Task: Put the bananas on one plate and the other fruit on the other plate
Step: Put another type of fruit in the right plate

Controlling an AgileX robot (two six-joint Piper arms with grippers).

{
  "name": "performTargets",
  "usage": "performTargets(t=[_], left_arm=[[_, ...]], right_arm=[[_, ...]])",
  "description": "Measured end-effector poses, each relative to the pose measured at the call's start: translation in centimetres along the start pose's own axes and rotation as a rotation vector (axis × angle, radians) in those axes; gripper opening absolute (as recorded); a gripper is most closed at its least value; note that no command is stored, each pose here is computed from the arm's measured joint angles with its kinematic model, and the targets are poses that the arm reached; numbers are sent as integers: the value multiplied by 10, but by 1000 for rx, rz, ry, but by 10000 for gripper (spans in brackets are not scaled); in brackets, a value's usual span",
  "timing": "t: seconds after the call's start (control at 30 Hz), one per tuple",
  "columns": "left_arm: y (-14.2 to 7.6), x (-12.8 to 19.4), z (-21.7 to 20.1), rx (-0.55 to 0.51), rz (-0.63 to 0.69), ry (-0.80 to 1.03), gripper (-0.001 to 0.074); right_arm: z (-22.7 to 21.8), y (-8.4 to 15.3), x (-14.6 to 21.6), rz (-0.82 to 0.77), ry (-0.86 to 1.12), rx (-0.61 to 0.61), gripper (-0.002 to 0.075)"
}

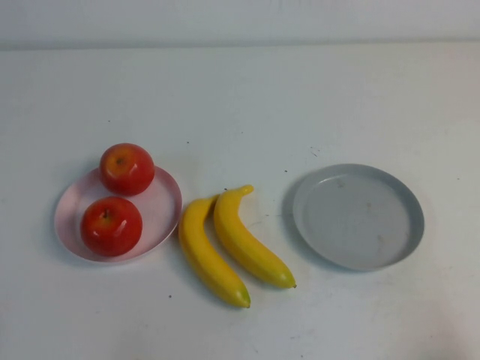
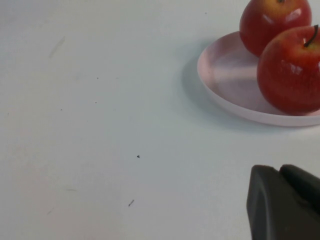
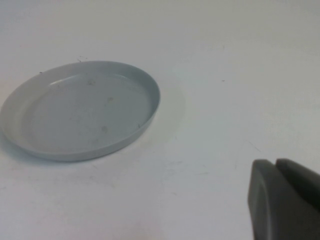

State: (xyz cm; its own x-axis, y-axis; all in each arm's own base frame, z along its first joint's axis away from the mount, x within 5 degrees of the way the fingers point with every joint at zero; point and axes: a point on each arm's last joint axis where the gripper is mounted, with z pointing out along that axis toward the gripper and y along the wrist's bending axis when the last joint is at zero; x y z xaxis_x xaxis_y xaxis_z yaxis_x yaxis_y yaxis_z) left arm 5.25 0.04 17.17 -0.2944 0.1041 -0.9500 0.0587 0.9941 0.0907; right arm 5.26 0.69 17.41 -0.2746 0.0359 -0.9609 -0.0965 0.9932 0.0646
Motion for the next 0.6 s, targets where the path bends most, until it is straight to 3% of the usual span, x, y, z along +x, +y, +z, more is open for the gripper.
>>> performTargets(t=[0.43,0.6], left_arm=[[0,0,0,0,0,0,2],[0,0,0,0,0,0,2]], right_arm=[[0,0,-4,12,-45,-4,-17],[-3,2,-22,234,-245,-54,-17]])
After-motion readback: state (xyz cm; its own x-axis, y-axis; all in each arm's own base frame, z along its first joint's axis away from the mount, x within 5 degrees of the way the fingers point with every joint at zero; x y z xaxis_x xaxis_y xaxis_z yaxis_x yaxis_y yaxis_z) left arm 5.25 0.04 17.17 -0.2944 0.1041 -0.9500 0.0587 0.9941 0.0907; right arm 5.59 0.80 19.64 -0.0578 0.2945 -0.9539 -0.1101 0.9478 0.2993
